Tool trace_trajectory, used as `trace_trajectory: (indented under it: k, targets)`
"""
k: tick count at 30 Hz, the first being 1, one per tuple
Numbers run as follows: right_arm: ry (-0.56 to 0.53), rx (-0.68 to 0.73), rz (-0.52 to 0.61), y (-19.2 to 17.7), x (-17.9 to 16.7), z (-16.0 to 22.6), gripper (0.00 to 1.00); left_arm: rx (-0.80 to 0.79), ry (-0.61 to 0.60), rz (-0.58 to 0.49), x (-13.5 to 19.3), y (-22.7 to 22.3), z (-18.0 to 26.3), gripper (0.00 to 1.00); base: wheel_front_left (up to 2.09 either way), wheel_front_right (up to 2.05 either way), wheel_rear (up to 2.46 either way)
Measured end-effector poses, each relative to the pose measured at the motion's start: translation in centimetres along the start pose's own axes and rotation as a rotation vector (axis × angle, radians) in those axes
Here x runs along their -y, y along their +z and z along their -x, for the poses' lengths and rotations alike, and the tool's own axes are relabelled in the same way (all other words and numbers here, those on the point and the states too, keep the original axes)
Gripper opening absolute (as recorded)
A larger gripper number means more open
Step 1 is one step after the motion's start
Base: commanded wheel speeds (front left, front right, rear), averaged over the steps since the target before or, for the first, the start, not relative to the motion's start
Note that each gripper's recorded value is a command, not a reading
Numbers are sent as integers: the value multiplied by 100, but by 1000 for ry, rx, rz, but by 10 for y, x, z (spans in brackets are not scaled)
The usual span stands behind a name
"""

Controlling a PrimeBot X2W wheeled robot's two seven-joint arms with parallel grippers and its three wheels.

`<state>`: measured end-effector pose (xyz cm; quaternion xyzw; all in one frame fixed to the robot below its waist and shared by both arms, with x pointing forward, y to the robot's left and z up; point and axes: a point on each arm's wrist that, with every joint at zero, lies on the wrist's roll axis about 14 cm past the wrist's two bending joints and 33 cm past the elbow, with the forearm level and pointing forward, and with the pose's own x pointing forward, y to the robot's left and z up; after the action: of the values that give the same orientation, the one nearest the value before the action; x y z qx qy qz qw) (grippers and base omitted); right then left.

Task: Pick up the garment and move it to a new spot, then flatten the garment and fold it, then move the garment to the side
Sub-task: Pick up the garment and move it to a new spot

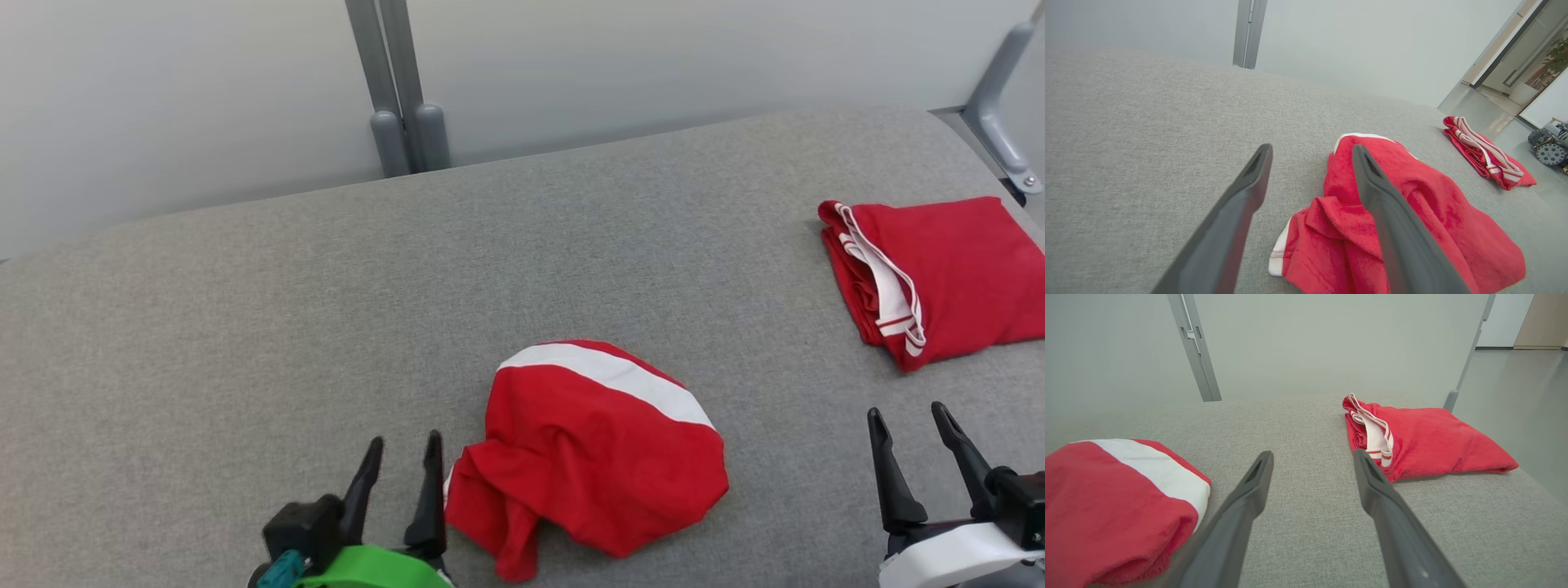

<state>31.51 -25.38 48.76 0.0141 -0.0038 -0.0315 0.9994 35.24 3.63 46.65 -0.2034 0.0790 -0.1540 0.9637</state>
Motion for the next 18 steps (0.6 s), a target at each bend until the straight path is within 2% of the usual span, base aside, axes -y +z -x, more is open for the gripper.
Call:
trace_trajectory:
  k: [2,5,10,15,18]
  targets:
    - [1,11,2,3,0,-1,100,28,71,28,-18,6,11,100,0,0,0]
    - [15,24,9,7,-4,-2,100,126,152,12,-41,34,25,100,0,0,0]
    - [42,50,12,14,-13,-6,100,158,276,-76,-79,39,62,100,0,0,0]
    - [73,61,3,17,-26,-11,100,155,331,-157,-100,39,84,100,0,0,0]
    - [85,57,-3,15,-31,-13,100,163,343,-166,-108,42,90,100,0,0,0]
